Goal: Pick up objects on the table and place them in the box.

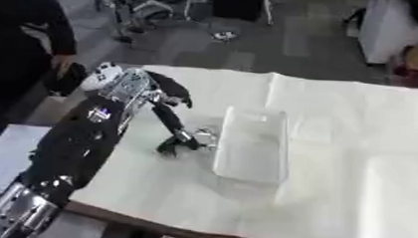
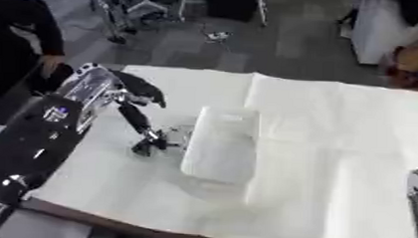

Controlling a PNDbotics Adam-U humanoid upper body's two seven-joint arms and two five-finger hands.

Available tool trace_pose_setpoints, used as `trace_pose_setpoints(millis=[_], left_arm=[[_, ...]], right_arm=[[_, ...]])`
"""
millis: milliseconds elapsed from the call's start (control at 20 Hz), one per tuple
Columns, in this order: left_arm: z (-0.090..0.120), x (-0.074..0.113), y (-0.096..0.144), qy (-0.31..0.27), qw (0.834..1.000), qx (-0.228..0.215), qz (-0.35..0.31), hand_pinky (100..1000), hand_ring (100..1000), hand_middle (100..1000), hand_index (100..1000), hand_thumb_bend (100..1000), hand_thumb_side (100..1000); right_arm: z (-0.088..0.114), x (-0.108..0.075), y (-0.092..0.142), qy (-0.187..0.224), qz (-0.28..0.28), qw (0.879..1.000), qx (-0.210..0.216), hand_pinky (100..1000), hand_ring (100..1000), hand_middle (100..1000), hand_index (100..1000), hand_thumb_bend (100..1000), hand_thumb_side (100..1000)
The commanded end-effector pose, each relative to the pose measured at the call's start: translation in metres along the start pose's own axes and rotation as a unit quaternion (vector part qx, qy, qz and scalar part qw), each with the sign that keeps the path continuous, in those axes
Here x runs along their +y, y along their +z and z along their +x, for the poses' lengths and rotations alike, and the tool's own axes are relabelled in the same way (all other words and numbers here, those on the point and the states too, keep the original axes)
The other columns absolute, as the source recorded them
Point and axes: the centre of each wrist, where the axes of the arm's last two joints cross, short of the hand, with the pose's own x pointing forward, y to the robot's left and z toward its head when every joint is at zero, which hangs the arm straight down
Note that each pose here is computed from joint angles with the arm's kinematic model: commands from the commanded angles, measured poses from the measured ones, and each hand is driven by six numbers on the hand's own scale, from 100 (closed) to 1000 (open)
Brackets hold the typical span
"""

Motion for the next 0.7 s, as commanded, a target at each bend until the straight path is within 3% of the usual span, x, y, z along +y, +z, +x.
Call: trace_pose_setpoints(millis=[50, 350, 550, 700], left_arm=[[-0.007, 0.006, 0.0, -0.008, 0.999, -0.02, 0.045, 1000, 1000, 959, 978, 772, 1000], [-0.007, -0.006, -0.013, -0.018, 0.999, -0.012, 0.049, 1000, 1000, 932, 955, 732, 1000], [-0.008, -0.015, -0.018, -0.044, 0.999, -0.002, -0.004, 1000, 1000, 941, 959, 708, 996], [-0.007, -0.025, -0.023, -0.056, 0.997, -0.001, -0.059, 1000, 1000, 938, 970, 677, 940]], right_arm=[[0.005, 0.003, -0.005, -0.007, 0.002, 1.0, -0.013, 467, 535, 607, 868, 135, 1000], [0.006, 0.007, -0.006, -0.016, -0.001, 1.0, -0.016, 469, 536, 607, 869, 127, 1000], [0.006, 0.009, -0.007, -0.019, -0.002, 1.0, -0.016, 470, 536, 607, 870, 123, 1000], [0.007, 0.009, -0.007, -0.021, -0.004, 1.0, -0.017, 470, 536, 607, 871, 120, 1000]])
